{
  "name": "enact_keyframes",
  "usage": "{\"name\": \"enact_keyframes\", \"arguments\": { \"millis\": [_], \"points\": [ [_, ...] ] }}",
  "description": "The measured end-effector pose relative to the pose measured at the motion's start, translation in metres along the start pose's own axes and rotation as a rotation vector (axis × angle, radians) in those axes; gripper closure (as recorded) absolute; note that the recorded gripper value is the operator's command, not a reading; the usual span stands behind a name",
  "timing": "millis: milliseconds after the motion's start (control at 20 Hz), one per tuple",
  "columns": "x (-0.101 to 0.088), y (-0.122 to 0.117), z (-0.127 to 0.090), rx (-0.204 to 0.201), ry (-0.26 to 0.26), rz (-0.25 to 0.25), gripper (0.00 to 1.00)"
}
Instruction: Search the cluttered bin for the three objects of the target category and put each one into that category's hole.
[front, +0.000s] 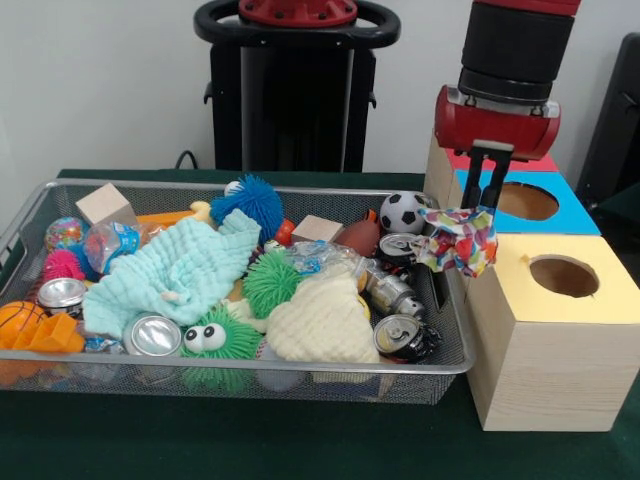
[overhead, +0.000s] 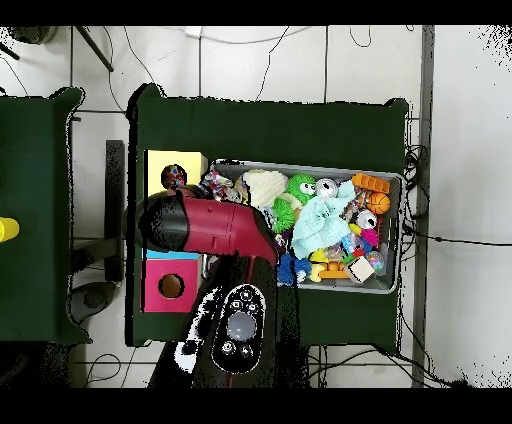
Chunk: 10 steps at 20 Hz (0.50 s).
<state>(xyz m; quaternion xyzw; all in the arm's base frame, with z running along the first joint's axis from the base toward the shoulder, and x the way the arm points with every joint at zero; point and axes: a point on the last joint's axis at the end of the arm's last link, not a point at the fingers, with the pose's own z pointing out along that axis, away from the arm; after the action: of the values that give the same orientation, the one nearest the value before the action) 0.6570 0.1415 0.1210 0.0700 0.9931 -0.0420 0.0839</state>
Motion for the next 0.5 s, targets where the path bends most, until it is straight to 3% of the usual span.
{"name": "enact_keyframes", "arguments": {
  "millis": [500],
  "points": [
    [-0.013, -0.025, -0.014, -0.002, 0.03, 0.042, 1.0]
  ]
}}
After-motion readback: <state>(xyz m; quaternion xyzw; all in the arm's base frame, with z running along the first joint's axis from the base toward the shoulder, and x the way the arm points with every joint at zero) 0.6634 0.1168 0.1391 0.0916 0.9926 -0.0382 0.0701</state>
